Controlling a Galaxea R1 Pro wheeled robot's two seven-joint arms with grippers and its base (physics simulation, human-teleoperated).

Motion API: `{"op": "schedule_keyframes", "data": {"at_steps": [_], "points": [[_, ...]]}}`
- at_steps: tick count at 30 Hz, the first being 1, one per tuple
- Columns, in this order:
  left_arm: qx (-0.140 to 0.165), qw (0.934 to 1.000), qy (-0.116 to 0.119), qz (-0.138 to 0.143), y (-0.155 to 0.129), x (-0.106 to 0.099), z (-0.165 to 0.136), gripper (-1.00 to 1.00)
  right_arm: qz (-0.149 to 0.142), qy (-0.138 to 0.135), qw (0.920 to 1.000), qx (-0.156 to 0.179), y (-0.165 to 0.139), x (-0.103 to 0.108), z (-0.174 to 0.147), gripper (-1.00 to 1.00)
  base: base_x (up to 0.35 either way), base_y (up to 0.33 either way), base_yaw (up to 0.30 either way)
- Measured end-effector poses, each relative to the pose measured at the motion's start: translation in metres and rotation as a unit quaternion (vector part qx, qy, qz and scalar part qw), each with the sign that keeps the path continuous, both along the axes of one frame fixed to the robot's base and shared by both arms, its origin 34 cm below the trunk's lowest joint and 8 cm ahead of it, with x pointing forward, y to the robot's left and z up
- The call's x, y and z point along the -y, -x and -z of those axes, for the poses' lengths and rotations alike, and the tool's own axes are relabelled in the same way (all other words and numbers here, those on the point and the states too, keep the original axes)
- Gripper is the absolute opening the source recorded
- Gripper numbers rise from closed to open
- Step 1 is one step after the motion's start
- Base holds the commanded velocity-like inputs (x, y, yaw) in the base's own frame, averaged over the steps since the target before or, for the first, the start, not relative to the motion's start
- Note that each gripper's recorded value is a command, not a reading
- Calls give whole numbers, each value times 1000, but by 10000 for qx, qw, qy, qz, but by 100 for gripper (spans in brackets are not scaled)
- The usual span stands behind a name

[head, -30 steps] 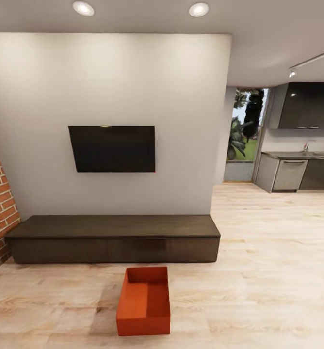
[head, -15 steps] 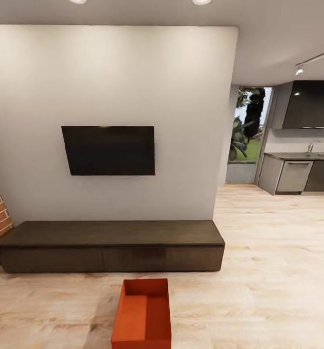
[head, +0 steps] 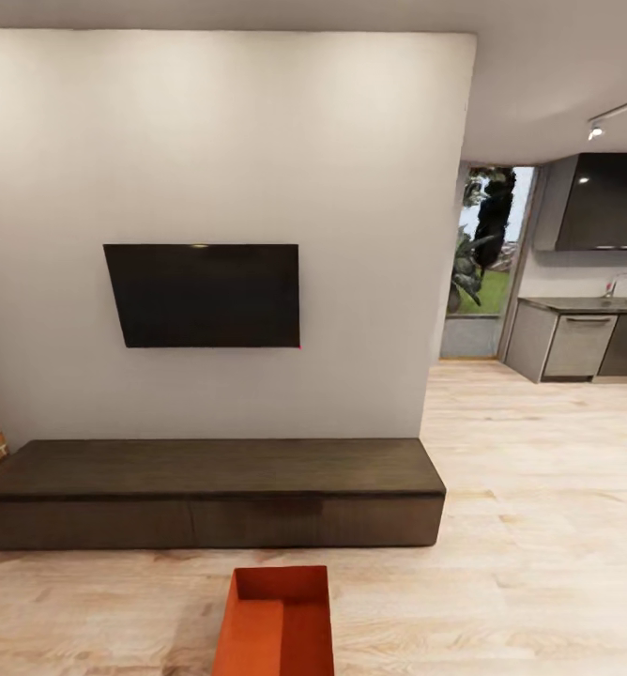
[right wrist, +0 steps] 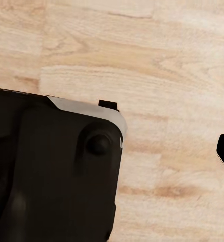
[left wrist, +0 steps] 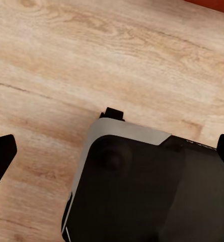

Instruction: Move the two storage containers from the living room to the garage. In the garage, place one container on the floor and stack the other container on top of it (either order is fine).

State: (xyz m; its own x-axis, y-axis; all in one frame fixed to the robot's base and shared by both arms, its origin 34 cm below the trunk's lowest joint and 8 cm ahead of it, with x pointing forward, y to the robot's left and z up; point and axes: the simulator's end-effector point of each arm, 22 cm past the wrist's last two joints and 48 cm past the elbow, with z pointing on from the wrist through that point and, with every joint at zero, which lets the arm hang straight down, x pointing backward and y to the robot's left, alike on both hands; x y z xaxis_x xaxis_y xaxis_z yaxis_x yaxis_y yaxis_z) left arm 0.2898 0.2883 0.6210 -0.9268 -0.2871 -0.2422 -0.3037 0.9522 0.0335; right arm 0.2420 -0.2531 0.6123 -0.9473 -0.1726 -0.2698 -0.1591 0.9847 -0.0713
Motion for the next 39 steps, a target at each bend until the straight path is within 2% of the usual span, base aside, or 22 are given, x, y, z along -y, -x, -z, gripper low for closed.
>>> {"op": "schedule_keyframes", "data": {"at_steps": [16, 24, 39], "points": [[-4, 10000, -2, -15, 0, -1, 0, 100, 8, -2, 10000, 8, -1, 0, 0, 100, 183, 245, 25], [0, 10000, -4, -9, 0, -1, 0, 100, 9, 19, 10000, 5, -1, 3, 0, 100, 8, 12, 212], [6, 10000, 1, -5, -1, 0, 0, 100, -5, 29, 10000, -8, 0, 7, 0, 100, 0, 0, 8]]}}
